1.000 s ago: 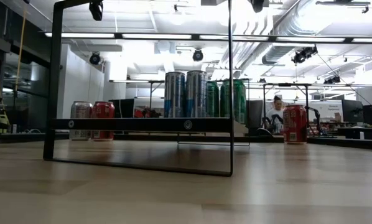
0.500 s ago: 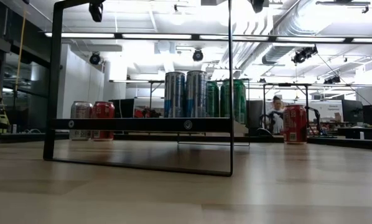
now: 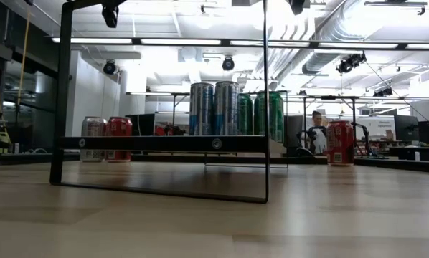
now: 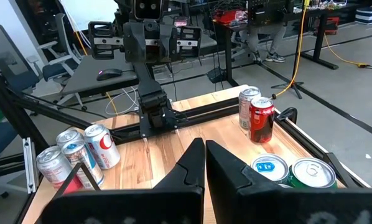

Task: Place canned beverage on shelf
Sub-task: Put the blue soda can on the shelf aligned with the other blue soda can

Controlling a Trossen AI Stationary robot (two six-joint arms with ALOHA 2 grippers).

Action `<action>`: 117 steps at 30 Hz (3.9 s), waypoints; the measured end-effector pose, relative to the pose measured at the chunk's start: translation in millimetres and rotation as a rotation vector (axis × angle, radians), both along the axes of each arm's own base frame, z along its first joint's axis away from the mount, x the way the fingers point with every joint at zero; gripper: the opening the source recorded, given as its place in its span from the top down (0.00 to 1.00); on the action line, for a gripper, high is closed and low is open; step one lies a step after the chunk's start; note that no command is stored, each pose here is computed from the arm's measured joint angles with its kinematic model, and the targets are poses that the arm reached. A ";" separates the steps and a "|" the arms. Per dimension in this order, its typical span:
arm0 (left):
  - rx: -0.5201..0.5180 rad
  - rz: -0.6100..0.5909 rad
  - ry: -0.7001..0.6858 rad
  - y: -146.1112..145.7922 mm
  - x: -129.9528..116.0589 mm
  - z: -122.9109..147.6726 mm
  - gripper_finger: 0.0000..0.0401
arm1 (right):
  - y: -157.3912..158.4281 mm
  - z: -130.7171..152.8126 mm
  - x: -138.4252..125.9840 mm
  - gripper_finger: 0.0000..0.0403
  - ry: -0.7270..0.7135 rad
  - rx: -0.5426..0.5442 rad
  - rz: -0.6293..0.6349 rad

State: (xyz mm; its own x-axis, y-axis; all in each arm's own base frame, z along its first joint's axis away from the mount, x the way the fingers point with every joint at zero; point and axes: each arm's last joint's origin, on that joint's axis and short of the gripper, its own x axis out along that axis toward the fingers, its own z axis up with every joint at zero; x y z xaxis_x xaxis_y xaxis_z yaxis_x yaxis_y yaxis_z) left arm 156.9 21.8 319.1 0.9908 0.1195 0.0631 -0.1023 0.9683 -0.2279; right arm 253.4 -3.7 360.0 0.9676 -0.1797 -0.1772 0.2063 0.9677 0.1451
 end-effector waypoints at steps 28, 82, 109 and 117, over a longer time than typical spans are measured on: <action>-0.391 -0.434 0.388 -37.9 -4.4 62.7 0.40 | -1.2 -5.7 -1.3 1.00 0.060 -0.009 -0.040; -0.439 0.023 1.469 -142.7 11.7 -53.1 0.42 | -19.1 -17.6 -6.0 1.00 0.177 0.032 -0.171; -0.050 -0.120 1.342 -172.2 4.3 -32.8 0.42 | -19.0 -20.7 -7.0 1.00 0.210 0.031 -0.171; 0.018 -0.180 1.361 -177.9 1.7 -35.9 0.42 | -18.9 -22.5 -7.8 1.00 0.227 0.045 -0.177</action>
State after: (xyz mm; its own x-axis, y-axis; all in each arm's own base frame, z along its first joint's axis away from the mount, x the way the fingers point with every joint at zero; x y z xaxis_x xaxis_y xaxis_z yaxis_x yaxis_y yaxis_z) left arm 158.6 -156.0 283.2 0.2725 -0.0063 -0.9621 -0.1066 0.9936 -0.0367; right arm 245.6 -22.6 337.4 0.8569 -0.3290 -0.3969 0.4030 0.9076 0.1177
